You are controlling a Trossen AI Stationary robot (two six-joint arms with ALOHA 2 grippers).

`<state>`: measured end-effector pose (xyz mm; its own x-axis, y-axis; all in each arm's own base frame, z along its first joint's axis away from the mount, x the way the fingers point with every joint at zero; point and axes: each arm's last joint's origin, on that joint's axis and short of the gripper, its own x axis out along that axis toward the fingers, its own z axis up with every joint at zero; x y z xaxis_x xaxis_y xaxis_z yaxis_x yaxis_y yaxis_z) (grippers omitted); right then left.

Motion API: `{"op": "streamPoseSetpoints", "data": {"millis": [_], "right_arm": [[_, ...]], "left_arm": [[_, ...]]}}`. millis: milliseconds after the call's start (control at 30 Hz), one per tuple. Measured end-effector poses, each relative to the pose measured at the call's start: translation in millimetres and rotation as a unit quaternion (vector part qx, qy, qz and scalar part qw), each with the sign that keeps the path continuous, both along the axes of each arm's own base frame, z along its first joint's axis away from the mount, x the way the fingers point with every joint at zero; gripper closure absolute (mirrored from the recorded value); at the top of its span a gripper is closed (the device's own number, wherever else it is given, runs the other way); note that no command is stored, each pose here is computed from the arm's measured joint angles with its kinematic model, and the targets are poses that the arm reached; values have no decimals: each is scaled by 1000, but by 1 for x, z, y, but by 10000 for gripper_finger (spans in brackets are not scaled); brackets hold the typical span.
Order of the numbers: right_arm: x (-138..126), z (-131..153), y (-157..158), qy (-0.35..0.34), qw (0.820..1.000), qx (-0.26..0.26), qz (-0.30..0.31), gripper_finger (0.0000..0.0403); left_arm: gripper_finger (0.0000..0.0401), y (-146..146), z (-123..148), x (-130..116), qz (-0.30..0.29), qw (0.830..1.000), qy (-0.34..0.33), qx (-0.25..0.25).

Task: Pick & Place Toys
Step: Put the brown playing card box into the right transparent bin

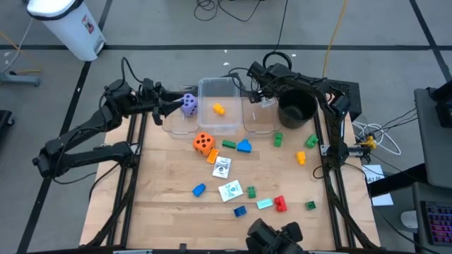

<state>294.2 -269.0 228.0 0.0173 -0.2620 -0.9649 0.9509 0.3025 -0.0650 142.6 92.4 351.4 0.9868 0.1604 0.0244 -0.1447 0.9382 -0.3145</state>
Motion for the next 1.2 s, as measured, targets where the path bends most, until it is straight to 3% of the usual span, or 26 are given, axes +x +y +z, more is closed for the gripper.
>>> {"op": "streamPoseSetpoints", "data": {"millis": [433,1200], "right_arm": [[19,4,-1,-92,995,-28,-22,102],[17,-27,1,-113,993,-21,-31,101]], "left_arm": [[192,1,-1,1,9,1000,4,10],[192,3,-3,3,13,1000,8,3]]}}
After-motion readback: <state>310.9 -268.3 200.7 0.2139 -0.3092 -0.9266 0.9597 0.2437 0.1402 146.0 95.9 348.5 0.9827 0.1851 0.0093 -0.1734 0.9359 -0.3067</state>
